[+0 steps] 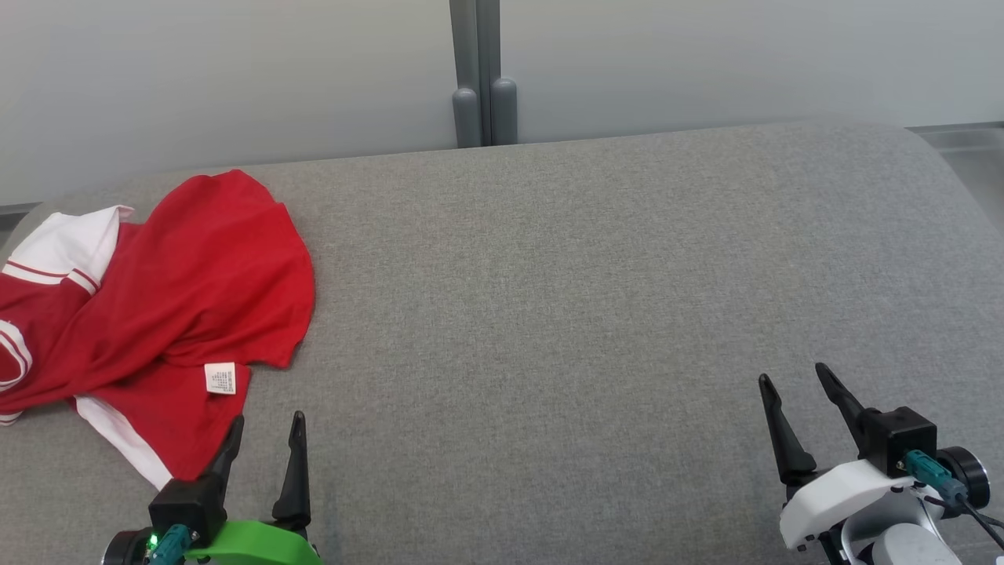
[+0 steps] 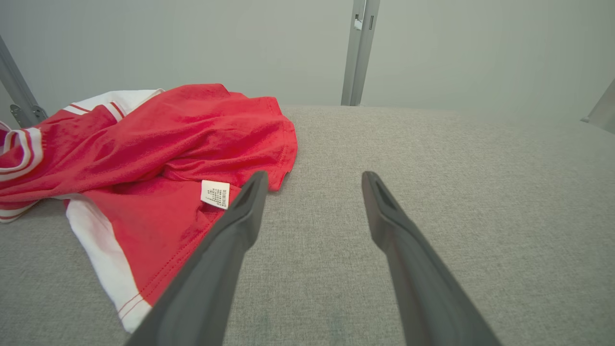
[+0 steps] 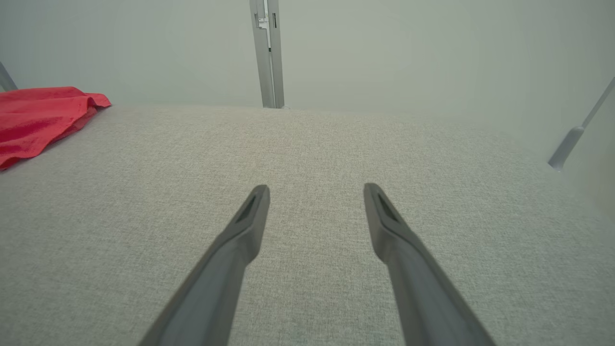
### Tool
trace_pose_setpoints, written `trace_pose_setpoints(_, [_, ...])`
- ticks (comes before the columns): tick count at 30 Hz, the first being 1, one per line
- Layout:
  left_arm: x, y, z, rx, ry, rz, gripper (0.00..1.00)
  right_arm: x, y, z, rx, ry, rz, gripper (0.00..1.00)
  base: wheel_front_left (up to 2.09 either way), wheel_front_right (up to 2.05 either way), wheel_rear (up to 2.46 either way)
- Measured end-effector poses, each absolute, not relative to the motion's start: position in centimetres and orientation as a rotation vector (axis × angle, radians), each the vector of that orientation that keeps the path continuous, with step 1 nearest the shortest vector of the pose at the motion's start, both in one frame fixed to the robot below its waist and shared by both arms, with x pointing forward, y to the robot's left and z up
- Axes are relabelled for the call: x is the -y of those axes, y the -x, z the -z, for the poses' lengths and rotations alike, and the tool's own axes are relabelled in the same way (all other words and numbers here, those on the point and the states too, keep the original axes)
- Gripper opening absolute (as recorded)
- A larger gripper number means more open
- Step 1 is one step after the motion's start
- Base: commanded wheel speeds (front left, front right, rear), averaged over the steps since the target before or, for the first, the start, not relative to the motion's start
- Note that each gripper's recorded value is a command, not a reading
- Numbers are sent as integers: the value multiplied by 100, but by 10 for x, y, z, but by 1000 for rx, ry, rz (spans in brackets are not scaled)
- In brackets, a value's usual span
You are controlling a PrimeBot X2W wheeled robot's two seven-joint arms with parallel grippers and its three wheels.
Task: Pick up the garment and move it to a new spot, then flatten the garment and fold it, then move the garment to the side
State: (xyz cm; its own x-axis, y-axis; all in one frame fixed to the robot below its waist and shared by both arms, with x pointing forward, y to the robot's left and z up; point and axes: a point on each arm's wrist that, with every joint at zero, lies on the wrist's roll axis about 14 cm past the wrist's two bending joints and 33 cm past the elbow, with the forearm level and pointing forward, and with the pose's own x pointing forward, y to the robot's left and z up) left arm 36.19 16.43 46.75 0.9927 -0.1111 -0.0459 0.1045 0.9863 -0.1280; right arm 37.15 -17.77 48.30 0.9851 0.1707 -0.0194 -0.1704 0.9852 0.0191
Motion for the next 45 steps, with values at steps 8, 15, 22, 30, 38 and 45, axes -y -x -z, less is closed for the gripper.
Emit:
trace_pose_setpoints(8, [-164,-361,-462,-64,132,104,100,180,-369,-480,-24,22,-175,100,0,0,0])
trace_pose_setpoints(15, [-162,-362,-464,-55,148,104,100,181,-368,-479,-24,16,-169,100,0,0,0])
trace_pose_setpoints(22, [-158,-362,-463,-57,162,111,100,182,-367,-479,-25,9,-164,100,0,0,0])
trace_pose_setpoints(30, [-155,-362,-463,-59,164,120,100,185,-366,-480,-23,11,-157,100,0,0,0])
trace_pose_setpoints(38, [-154,-362,-464,-56,165,120,100,184,-367,-481,-19,9,-158,100,0,0,0])
trace_pose_setpoints(45, [-169,-355,-467,-43,167,74,100,163,-373,-480,-21,7,-220,100,0,0,0])
